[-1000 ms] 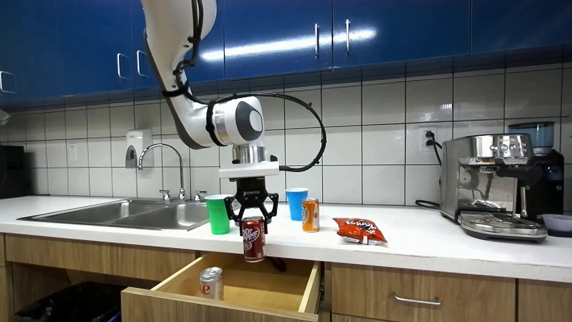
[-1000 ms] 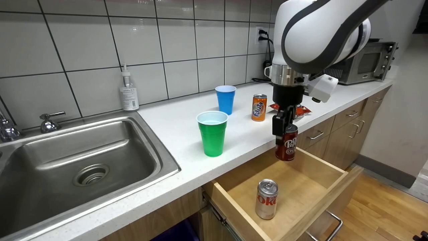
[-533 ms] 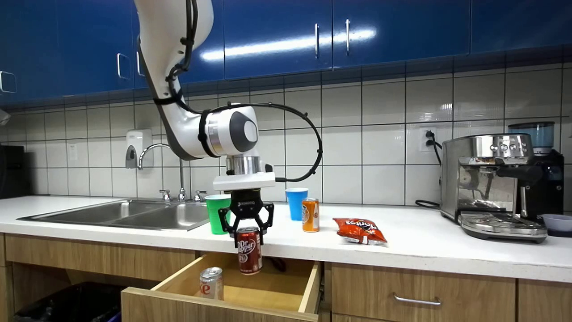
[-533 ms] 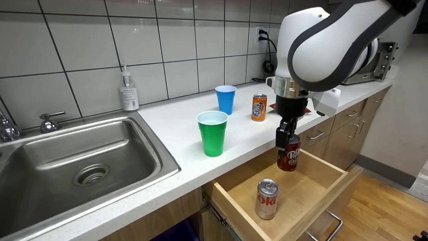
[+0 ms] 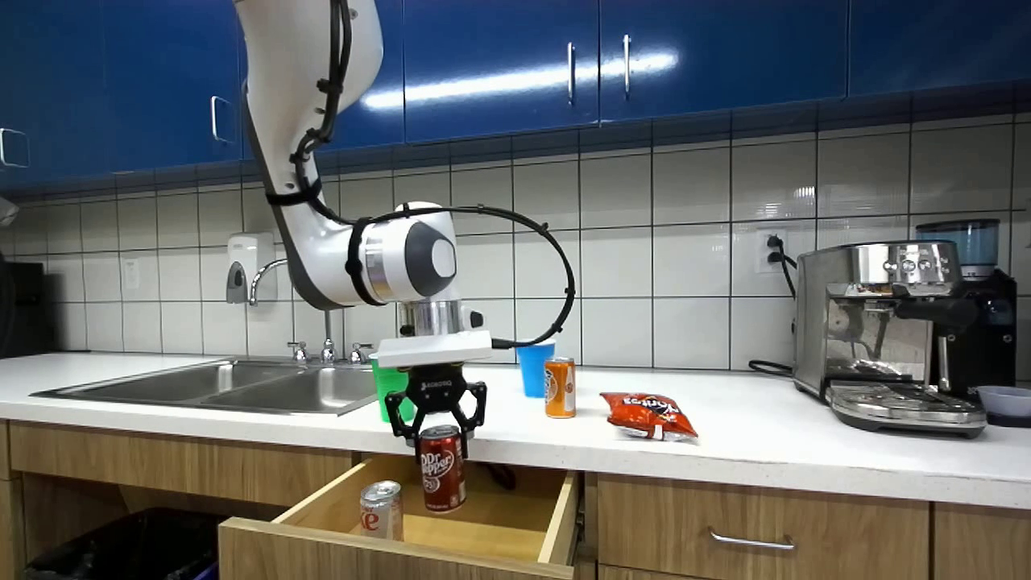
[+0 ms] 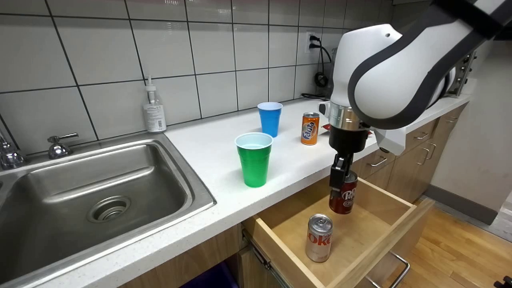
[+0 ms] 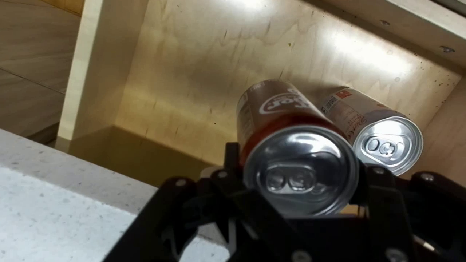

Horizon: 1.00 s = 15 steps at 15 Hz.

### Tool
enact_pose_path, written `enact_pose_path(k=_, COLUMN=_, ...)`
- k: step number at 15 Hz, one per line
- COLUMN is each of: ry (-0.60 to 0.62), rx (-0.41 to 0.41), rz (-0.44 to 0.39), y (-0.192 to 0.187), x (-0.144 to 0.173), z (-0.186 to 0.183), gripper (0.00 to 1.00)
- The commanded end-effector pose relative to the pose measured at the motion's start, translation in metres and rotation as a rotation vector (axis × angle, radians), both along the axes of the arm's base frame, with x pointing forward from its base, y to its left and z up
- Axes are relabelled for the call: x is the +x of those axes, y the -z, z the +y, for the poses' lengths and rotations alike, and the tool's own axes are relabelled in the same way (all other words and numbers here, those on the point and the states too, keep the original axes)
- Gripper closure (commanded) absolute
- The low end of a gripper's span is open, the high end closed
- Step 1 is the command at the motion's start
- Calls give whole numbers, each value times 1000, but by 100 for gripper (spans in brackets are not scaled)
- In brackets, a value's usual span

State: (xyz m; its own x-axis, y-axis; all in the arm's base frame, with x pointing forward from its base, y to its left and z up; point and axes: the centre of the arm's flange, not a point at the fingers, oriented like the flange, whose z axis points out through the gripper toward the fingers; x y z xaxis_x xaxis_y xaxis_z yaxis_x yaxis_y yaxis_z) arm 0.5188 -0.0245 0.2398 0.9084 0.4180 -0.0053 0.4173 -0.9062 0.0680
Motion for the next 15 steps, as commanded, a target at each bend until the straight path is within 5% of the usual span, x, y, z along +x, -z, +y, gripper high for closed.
enact_pose_path(k=1, ry=-41, rx=11, rz=-34, y=8, x=-5, z=-1, gripper=62)
enact_pose_path(k=15, ry=-136, rx=28, rz=-6, y=57, x=-10, z=-11, gripper=62)
